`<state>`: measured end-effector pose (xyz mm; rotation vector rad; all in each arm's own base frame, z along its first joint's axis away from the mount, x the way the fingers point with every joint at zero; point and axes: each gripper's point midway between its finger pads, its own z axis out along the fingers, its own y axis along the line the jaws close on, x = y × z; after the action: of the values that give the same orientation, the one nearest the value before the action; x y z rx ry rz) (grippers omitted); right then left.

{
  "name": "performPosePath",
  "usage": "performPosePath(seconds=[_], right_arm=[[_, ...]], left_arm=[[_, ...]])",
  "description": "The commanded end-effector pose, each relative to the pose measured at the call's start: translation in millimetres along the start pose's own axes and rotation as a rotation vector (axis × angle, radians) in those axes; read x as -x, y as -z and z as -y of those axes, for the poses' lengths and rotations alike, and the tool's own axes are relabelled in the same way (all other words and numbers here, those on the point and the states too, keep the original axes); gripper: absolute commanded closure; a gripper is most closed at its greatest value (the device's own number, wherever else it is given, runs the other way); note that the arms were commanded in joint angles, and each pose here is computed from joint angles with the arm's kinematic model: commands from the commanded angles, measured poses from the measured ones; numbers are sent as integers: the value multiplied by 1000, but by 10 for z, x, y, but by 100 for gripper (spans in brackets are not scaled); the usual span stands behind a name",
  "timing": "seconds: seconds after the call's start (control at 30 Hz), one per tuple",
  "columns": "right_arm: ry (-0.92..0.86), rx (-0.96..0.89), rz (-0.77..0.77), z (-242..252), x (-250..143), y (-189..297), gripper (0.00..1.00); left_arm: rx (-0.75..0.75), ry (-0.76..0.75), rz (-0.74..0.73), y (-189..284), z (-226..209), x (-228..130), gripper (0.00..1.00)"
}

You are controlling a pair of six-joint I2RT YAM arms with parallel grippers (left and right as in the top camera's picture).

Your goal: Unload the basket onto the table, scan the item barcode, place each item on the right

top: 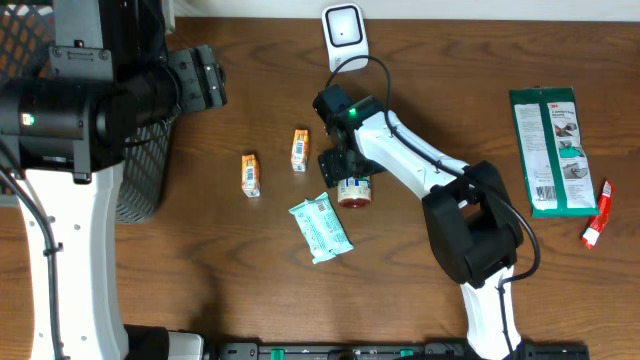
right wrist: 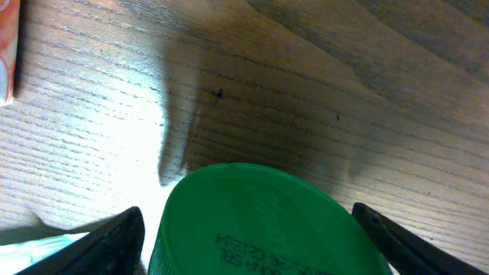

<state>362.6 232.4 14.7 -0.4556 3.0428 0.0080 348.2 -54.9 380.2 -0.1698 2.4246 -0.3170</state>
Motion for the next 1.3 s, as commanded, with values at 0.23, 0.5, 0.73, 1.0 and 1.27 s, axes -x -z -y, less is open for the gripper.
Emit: performPosePath(seconds=[0.23, 0.5, 0.73, 1.0, 1.27], right_arm=[[-108, -30, 70, 78, 134, 189, 29], [-52, -39, 101, 110, 215, 195, 25], [-69, -27, 96, 92, 207, 213, 33], [-18, -12, 130, 80, 227, 636, 43], [-5, -15, 126, 111, 125, 828, 48]], left_arm=[[12, 6, 6, 7, -30, 21, 18], [12, 6, 6, 7, -30, 21, 18], [12, 6, 6, 7, -30, 21, 18], [12, 6, 6, 7, -30, 21, 18], [12, 6, 6, 7, -30, 21, 18]])
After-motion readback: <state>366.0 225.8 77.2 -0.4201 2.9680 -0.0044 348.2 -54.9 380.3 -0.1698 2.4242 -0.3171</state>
